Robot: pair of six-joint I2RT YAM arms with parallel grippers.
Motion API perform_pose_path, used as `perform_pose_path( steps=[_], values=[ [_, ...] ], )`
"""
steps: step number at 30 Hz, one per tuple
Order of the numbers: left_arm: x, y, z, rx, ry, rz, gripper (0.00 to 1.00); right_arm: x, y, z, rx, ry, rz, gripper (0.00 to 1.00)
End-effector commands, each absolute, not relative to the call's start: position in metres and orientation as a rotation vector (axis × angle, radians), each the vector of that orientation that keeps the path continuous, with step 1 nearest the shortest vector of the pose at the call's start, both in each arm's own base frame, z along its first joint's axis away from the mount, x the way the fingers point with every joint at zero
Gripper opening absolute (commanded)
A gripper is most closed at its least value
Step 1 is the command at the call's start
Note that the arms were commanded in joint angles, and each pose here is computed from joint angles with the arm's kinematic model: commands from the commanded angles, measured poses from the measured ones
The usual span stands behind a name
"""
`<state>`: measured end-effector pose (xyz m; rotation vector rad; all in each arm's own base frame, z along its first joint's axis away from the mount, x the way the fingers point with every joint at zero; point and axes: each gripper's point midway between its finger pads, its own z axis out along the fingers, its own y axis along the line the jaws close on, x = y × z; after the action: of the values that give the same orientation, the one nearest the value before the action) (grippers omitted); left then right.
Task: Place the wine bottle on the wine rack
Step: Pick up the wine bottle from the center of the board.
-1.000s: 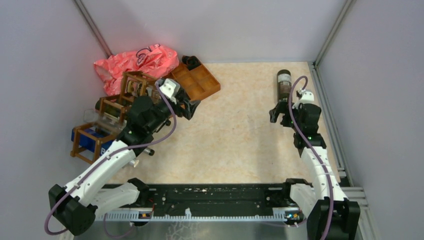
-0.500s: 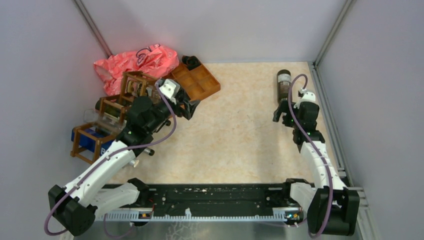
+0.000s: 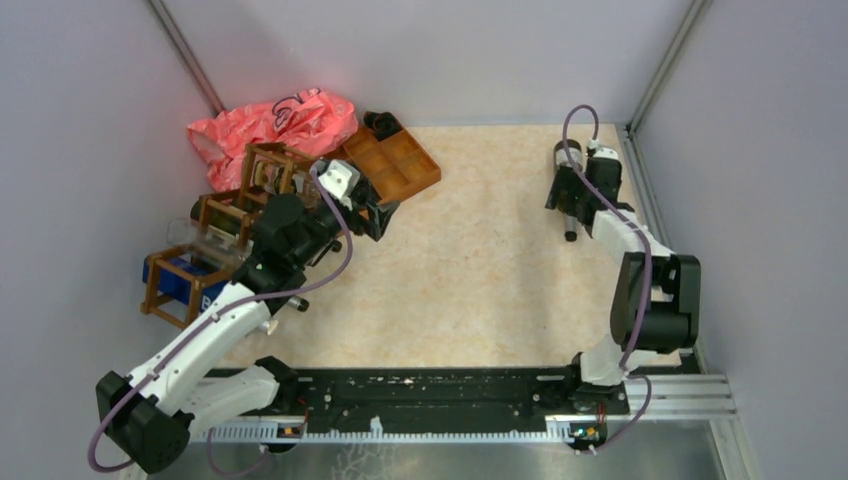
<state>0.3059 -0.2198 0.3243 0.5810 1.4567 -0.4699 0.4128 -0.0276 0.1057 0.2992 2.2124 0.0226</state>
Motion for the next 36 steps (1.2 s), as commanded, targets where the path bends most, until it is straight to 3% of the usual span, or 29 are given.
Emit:
perform_pose_path(
  steps=[1, 10, 13, 17, 28, 36],
  values=[
    [0.306, -0.213, 0.337, 0.567, 1.406, -0.441, 0.99, 0.460, -0.046, 0.127, 0.291, 2.148, -0.052, 0.99],
    [0.308, -0.211, 0.334, 0.570, 1.410, -0.420, 0.99, 0.441, -0.043, 0.079, 0.283, 2.281, -0.036, 0.92],
    [0.308, -0.213, 0.334, 0.576, 1.408, -0.428, 0.99, 0.428, -0.047, 0.064, 0.297, 2.321, -0.036, 0.81],
    [0.307, -0.214, 0.333, 0.577, 1.411, -0.433, 0.99, 0.428, -0.046, 0.051, 0.314, 2.365, 0.007, 0.58],
    [0.308, -0.212, 0.334, 0.576, 1.409, -0.423, 0.99, 0.425, -0.043, 0.031, 0.329, 2.394, 0.043, 0.35],
    [0.308, -0.213, 0.333, 0.580, 1.408, -0.421, 0.99, 0.422, -0.039, 0.028, 0.342, 2.381, 0.095, 0.11]
  ],
)
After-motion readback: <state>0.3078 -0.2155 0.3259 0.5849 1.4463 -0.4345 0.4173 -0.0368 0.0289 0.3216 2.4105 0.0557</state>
